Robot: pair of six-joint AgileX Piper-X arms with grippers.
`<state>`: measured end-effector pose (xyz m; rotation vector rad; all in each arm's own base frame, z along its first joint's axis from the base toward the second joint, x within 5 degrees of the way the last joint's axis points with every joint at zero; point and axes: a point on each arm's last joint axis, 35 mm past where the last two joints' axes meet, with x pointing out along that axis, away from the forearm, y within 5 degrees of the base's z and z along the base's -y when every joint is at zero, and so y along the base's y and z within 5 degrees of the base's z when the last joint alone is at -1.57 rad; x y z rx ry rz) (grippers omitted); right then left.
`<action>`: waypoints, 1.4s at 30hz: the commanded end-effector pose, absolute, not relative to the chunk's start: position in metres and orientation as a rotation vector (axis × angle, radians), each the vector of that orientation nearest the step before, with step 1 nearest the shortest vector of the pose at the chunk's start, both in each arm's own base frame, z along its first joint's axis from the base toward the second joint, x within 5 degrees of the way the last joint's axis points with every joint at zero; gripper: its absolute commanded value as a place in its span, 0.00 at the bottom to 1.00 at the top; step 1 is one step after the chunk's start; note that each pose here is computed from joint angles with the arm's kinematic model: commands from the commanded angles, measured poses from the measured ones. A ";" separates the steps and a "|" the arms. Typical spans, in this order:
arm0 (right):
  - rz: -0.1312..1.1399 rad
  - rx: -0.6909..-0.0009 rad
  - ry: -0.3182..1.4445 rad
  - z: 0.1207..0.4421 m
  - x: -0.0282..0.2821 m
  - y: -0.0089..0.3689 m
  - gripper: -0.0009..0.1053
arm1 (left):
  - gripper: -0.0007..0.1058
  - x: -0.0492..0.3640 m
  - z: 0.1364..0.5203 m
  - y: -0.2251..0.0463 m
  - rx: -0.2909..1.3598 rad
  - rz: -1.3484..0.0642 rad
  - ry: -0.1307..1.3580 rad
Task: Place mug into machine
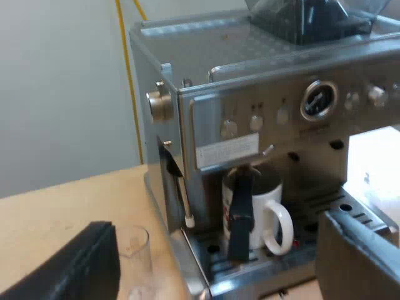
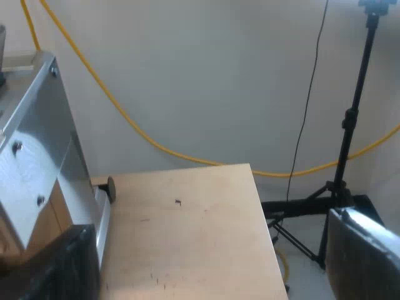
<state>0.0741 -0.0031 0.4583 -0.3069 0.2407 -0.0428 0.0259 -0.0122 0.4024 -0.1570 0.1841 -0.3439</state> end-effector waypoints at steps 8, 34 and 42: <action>-0.050 -0.313 0.136 0.424 0.018 -0.002 0.80 | 0.63 -0.016 0.382 -0.012 -0.149 -0.340 0.142; -0.051 -0.261 0.160 0.373 -0.023 -0.002 0.80 | 0.63 -0.018 0.350 -0.012 -0.172 -0.326 0.328; -0.040 -0.262 0.244 0.345 0.000 -0.002 0.80 | 0.63 0.010 0.327 -0.012 -0.170 -0.327 0.316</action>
